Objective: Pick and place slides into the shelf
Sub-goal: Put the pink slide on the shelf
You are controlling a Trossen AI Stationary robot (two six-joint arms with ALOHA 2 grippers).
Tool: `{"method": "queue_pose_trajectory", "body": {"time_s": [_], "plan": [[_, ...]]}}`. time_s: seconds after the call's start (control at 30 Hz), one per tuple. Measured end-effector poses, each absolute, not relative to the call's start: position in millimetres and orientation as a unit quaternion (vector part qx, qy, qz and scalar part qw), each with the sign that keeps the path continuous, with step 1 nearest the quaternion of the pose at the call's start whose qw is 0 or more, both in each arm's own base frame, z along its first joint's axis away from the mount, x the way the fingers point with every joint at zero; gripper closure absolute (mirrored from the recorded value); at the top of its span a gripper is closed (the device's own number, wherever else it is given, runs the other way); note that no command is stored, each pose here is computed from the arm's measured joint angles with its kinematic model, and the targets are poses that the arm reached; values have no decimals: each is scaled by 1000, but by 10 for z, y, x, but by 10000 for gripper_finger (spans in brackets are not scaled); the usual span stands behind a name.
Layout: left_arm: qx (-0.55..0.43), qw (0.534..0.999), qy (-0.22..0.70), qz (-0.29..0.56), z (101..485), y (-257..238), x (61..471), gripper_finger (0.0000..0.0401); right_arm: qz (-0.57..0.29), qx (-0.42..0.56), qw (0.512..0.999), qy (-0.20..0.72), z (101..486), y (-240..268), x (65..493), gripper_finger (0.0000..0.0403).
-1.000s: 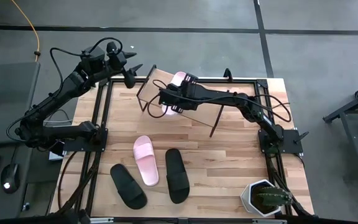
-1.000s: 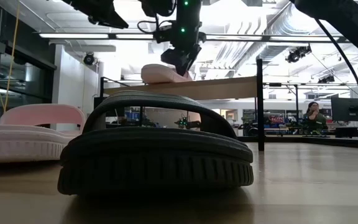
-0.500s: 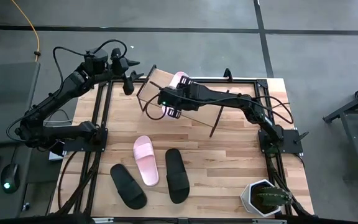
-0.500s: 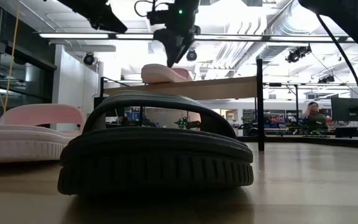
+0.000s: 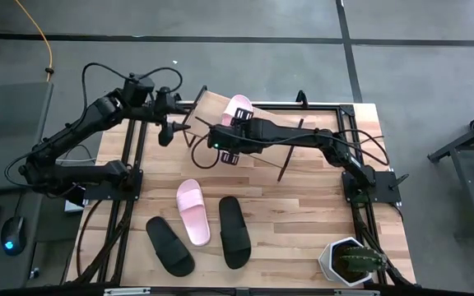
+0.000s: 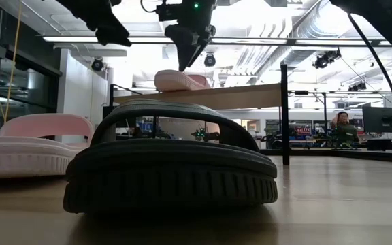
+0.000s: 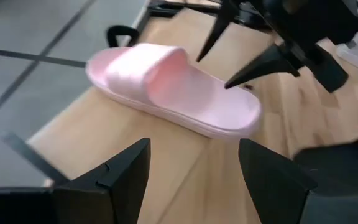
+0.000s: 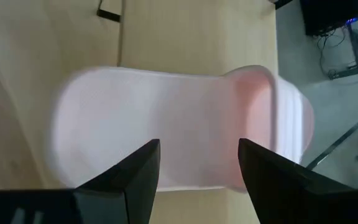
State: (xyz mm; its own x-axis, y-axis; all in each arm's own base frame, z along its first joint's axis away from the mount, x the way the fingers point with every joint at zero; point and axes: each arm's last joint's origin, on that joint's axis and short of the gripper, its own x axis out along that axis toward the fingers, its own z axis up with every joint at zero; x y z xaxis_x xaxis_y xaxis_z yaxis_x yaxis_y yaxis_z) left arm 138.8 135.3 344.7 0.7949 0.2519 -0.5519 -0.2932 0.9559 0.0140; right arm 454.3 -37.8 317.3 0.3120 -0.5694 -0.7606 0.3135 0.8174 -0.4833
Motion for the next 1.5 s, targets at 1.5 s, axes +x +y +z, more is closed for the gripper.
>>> {"method": "queue_pose_trajectory", "body": {"time_s": [1.5], "plan": [[-237, 869, 431, -56, 2581, 844, 1453, 169, -52, -94, 869, 483, 3167, 940, 4574, 194]]}}
